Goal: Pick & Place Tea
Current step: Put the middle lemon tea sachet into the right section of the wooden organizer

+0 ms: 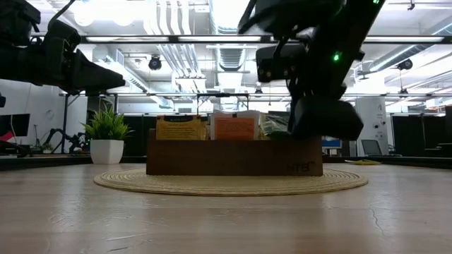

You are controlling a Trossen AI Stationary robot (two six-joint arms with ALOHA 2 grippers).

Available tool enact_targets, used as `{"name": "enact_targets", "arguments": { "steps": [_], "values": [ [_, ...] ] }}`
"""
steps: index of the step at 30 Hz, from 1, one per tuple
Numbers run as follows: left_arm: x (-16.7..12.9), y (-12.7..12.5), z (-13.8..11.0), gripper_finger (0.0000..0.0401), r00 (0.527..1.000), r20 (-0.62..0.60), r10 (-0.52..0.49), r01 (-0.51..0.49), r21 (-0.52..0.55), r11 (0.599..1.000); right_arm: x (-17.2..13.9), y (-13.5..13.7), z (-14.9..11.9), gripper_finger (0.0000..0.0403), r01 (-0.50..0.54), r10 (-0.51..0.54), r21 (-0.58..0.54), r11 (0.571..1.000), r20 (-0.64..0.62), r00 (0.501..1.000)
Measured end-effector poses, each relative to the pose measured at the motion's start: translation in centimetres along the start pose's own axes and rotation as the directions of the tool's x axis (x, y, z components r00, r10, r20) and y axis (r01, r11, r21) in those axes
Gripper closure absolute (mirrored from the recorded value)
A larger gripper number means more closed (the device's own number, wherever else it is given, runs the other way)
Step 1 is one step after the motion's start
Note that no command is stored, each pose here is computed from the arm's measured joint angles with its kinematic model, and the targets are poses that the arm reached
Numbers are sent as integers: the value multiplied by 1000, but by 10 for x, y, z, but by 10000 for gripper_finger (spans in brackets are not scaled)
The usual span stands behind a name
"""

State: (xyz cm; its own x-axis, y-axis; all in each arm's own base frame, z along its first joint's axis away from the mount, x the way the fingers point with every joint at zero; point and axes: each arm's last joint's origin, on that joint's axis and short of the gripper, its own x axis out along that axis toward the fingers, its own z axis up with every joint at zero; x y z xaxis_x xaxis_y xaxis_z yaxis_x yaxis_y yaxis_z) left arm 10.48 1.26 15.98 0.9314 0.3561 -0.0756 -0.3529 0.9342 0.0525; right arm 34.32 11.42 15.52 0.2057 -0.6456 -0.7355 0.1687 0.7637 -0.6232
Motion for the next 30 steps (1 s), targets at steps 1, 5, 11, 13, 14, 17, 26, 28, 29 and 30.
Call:
{"name": "enact_targets", "arguments": {
  "steps": [1,5,11,13,14,17,26,28,29,30],
  "values": [
    [0,0,0,199,1000,0,0,0,0,1000,-2,-2,0,222,-8,8,7,1000,4,1000],
    [0,0,0,199,1000,0,0,0,0,1000,-16,-12,1,205,-55,54,38,998,27,998],
    [0,0,0,199,1000,0,0,0,0,1000,-31,-27,1,202,-88,83,80,993,64,994],
    [0,0,0,199,1000,0,0,0,0,1000,-33,-30,2,202,-84,78,87,993,76,994],
    [0,0,0,199,1000,0,0,0,0,1000,-33,-31,2,202,-77,70,86,993,80,994],
    [0,0,0,199,1000,0,0,0,0,1000,-31,-31,1,202,-57,51,79,995,83,995],
    [0,0,0,199,1000,0,0,0,0,1000,-6,-16,-15,202,-56,50,67,996,89,995],
    [0,0,0,199,1000,0,0,0,0,1000,-1,-12,-17,202,-70,61,78,995,113,992],
    [0,0,0,199,1000,0,0,0,0,1000,1,-10,-18,202,-74,64,76,994,121,991],
    [0,0,0,199,1000,0,1,-1,0,1000,2,-9,-18,202,-75,65,76,994,127,990]
  ]
}}
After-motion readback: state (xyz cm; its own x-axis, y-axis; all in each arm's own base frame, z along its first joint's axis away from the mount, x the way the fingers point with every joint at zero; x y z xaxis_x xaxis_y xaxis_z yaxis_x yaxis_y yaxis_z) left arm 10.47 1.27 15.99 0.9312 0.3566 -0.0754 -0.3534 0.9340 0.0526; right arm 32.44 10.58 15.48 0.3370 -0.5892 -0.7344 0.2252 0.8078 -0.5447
